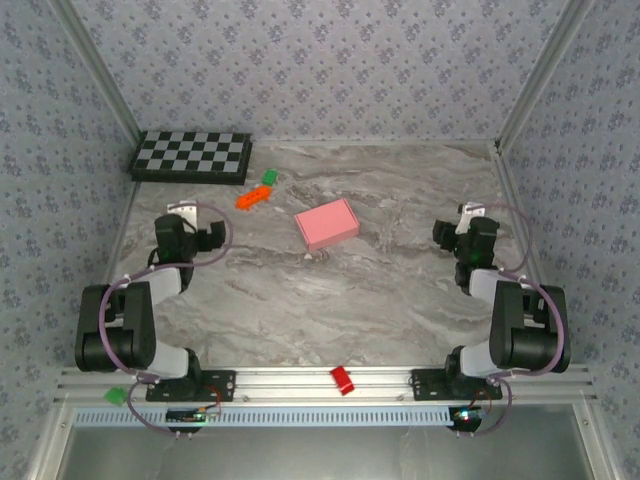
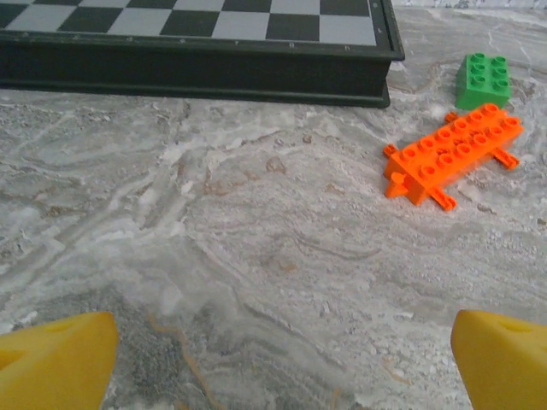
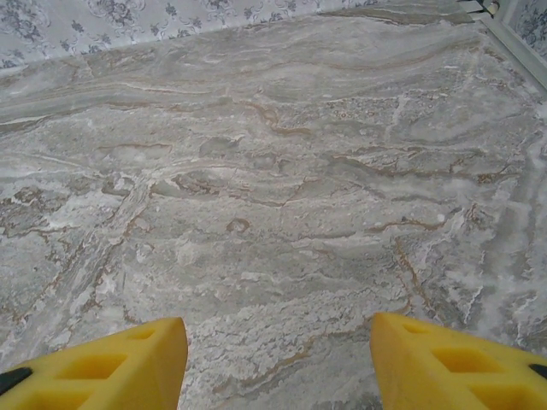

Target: Fold the paper box

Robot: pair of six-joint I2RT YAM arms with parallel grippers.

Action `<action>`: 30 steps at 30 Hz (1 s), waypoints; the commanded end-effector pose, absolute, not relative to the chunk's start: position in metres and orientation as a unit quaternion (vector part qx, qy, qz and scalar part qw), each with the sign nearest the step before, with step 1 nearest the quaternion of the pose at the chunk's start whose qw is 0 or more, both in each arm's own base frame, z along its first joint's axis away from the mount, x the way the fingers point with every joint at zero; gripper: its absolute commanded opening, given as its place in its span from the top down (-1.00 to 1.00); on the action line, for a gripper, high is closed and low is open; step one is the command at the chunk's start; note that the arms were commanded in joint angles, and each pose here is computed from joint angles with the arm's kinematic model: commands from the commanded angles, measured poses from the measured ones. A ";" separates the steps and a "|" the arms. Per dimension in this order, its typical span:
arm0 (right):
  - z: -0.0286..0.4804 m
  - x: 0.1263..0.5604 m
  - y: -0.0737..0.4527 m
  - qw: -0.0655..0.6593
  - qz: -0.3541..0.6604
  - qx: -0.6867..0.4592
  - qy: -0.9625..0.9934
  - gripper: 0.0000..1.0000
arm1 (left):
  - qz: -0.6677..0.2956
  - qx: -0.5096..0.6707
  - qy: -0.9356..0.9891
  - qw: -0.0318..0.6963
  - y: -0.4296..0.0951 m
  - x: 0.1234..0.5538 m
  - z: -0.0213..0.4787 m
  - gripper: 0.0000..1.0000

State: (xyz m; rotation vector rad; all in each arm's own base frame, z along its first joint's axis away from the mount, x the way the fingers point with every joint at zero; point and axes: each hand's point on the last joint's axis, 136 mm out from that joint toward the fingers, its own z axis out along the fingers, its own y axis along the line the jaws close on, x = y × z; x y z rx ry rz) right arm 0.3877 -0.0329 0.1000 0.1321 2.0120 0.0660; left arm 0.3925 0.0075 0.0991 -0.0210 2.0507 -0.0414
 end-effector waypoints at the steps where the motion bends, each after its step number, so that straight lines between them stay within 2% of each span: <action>1: 0.104 0.388 -0.031 0.562 0.025 0.040 0.826 -0.21 | -0.032 0.001 0.834 0.550 0.002 0.398 0.108 -0.99; 16: 0.088 0.390 -0.014 0.570 -0.004 0.003 0.821 -0.32 | -0.002 -0.027 0.833 0.552 0.013 0.399 0.089 -0.99; 18: 0.085 0.392 -0.016 0.556 -0.011 0.007 0.831 -0.43 | -0.001 -0.028 0.834 0.552 0.014 0.399 0.088 -0.99; 19: 0.085 0.392 -0.016 0.557 -0.014 0.007 0.830 -0.60 | 0.001 -0.029 0.834 0.551 0.014 0.398 0.088 -0.99; 20: 0.085 0.392 -0.016 0.558 -0.014 0.007 0.830 -1.00 | 0.002 -0.030 0.833 0.553 0.015 0.399 0.089 -0.99; 30: 0.085 0.392 -0.016 0.558 -0.015 0.006 0.830 -0.99 | 0.007 -0.029 0.833 0.553 0.014 0.398 0.089 -0.99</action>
